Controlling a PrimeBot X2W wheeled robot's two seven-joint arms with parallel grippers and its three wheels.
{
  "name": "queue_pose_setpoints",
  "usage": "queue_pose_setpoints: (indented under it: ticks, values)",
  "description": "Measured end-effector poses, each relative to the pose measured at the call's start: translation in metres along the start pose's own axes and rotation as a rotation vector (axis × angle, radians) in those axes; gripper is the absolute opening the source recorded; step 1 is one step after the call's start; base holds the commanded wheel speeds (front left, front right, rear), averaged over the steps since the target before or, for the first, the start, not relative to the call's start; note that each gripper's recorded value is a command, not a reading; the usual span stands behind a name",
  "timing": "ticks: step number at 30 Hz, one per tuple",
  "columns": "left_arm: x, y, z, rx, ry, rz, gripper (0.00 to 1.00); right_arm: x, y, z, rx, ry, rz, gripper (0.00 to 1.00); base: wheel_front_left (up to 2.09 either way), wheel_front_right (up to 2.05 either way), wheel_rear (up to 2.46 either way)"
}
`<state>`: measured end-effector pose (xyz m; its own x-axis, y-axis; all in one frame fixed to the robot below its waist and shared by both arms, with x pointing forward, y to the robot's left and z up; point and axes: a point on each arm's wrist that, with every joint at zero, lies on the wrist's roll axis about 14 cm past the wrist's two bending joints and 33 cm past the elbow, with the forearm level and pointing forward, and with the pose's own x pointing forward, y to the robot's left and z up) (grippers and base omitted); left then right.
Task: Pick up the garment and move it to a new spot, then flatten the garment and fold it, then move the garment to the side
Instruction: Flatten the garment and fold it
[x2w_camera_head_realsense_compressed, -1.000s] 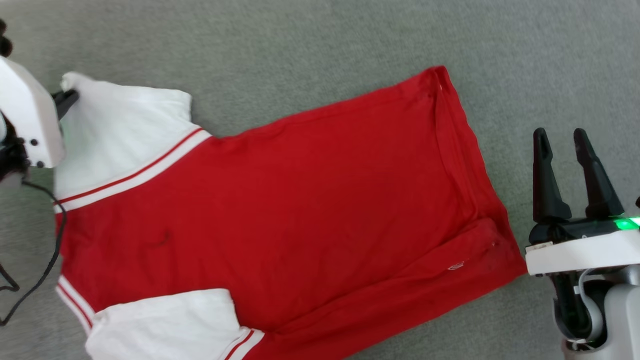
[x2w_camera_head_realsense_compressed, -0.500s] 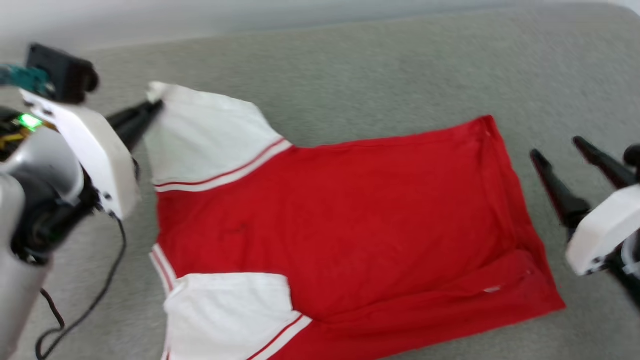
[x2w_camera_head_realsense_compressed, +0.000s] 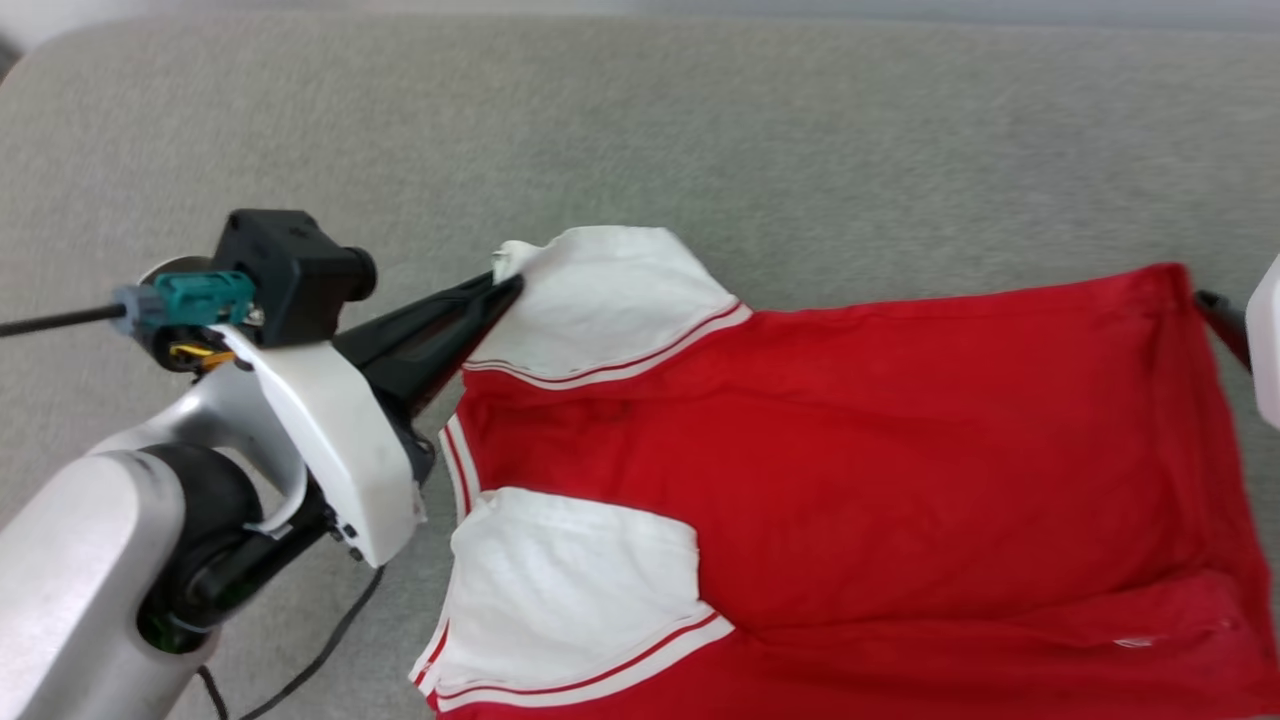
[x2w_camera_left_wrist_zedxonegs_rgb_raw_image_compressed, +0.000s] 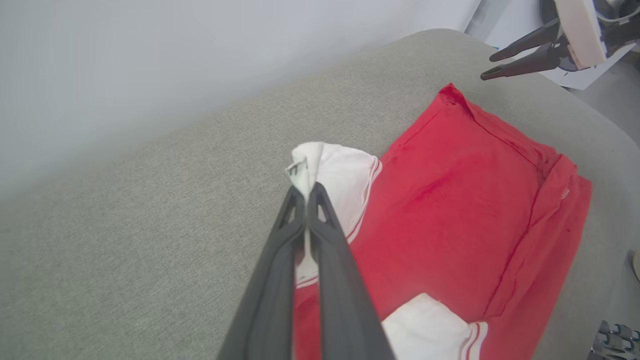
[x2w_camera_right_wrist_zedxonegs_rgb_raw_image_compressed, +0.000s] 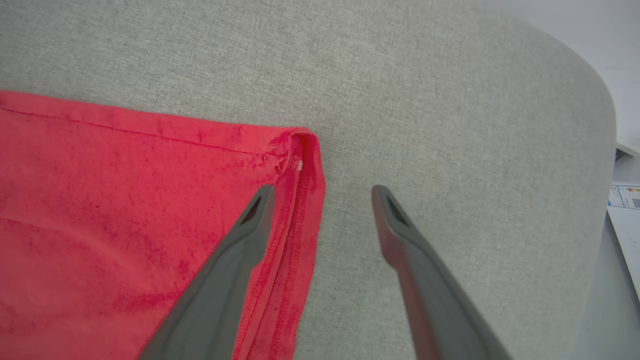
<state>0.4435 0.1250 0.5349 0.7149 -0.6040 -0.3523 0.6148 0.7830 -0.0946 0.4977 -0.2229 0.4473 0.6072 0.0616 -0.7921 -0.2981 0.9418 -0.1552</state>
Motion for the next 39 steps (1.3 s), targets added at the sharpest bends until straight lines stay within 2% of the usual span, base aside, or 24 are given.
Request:
queue_pose_setpoints:
  ticks: [4, 11, 12, 13, 14, 19, 24, 31, 34, 39]
  values:
    - [0.004, -0.001, -0.011, -0.018, 0.007, -0.009, 0.0, 0.031, 0.004, -0.002, -0.016, 0.082, 0.008, 1.0, 0.0, 0.0, 0.0]
    - [0.007, 0.003, -0.033, -0.047, 0.045, 0.001, 0.0, 0.074, 0.019, -0.028, -0.032, 0.231, 0.043, 1.0, 0.0, 0.0, 0.0]
    - [0.008, 0.004, -0.035, -0.048, 0.047, 0.002, 0.0, 0.077, 0.02, -0.028, -0.031, 0.237, 0.045, 0.93, 0.0, 0.0, 0.0]
    - [0.008, 0.005, -0.037, -0.05, 0.051, 0.004, 0.0, 0.08, 0.021, -0.029, -0.032, 0.243, 0.048, 0.37, 0.0, 0.0, 0.0]
    - [0.008, 0.005, -0.039, -0.053, 0.054, 0.006, 0.0, 0.082, 0.022, -0.028, -0.032, 0.239, 0.05, 0.0, 0.0, 0.0, 0.0]
    - [0.007, 0.008, -0.035, -0.047, 0.036, 0.012, 0.0, 0.083, 0.025, -0.024, -0.019, 0.204, 0.061, 0.0, 0.0, 0.0, 0.0]
    - [-0.001, 0.014, -0.029, -0.016, 0.015, 0.046, 0.0, 0.068, 0.018, -0.015, 0.027, 0.133, 0.053, 0.0, 0.0, 0.0, 0.0]
    - [-0.023, 0.009, -0.014, -0.024, -0.045, 0.088, 0.0, 0.019, 0.007, 0.013, 0.13, -0.058, 0.063, 0.0, 0.0, 0.0, 0.0]
    - [-0.036, 0.004, -0.013, -0.027, -0.057, 0.105, 0.0, -0.004, 0.006, 0.008, 0.104, -0.097, 0.056, 0.0, 0.0, 0.0, 0.0]
    - [-0.057, -0.004, -0.023, -0.042, -0.036, 0.137, 0.0, -0.038, 0.005, -0.014, 0.122, -0.145, 0.06, 0.0, 0.0, 0.0, 0.0]
